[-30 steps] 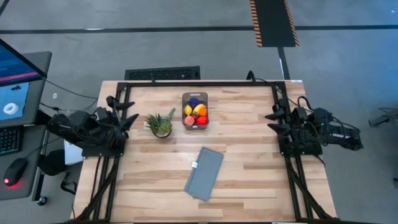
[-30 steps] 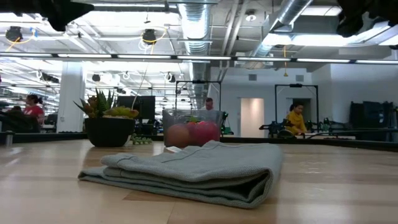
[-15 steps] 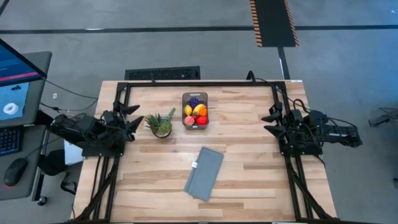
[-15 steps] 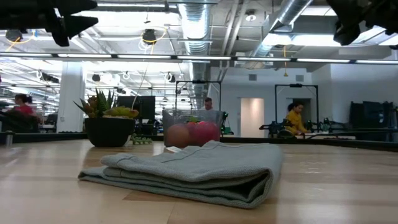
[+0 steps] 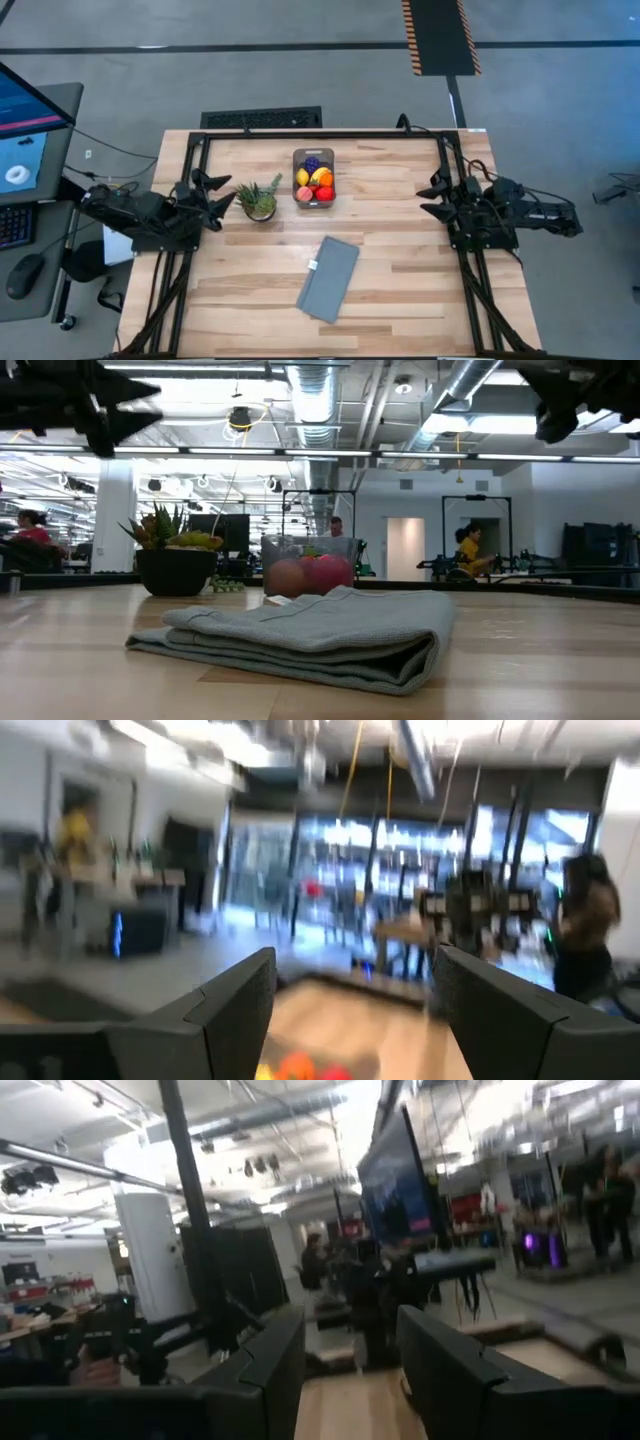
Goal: Pick and placing Produce into tupperware
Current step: Return to Home Position
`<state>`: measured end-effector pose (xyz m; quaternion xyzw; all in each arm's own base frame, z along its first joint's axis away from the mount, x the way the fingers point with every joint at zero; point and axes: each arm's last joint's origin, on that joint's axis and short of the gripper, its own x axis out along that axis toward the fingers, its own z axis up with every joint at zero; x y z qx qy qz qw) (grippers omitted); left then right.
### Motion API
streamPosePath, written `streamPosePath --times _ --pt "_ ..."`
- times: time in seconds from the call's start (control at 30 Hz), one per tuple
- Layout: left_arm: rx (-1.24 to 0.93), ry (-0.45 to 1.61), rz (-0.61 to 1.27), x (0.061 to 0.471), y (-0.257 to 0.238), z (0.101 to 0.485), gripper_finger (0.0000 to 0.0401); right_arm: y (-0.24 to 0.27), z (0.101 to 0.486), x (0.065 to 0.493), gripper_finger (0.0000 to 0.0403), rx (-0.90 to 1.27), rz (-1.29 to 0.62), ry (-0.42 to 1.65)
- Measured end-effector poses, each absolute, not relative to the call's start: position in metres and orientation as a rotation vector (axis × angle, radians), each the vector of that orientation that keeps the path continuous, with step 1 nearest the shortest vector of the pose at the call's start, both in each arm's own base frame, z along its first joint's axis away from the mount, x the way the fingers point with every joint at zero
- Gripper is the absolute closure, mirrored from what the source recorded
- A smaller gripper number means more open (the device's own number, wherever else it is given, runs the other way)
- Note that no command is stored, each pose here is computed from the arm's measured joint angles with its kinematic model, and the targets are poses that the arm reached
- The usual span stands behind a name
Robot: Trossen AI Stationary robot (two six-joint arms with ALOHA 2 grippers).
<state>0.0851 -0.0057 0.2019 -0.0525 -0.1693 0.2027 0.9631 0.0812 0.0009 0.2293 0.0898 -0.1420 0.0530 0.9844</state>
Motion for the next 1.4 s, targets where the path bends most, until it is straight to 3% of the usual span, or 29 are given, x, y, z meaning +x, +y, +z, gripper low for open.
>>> streamPosePath --times 0.2,0.37,0.63,1.23,1.4 --pt "-0.260 -0.128 0.393 0.092 -0.008 0.175 0.0142 0.001 0.223 0.083 0.0218 0.220 0.103 -0.214" --pt "-0.240 -0.134 0.369 0.092 -0.008 0.176 0.0142 0.000 0.214 0.085 0.0220 0.258 0.073 -0.133" --pt "-0.262 -0.130 0.409 0.091 -0.007 0.175 0.0142 0.000 0.186 0.095 0.0218 0.296 0.083 -0.199" --pt "-0.394 -0.158 0.442 0.091 -0.006 0.174 0.0142 0.000 0.179 0.096 0.0218 0.250 0.049 -0.141" --pt "-0.185 -0.097 0.374 0.093 -0.009 0.174 0.0142 -0.001 0.174 0.097 0.0220 0.210 -0.009 -0.091"
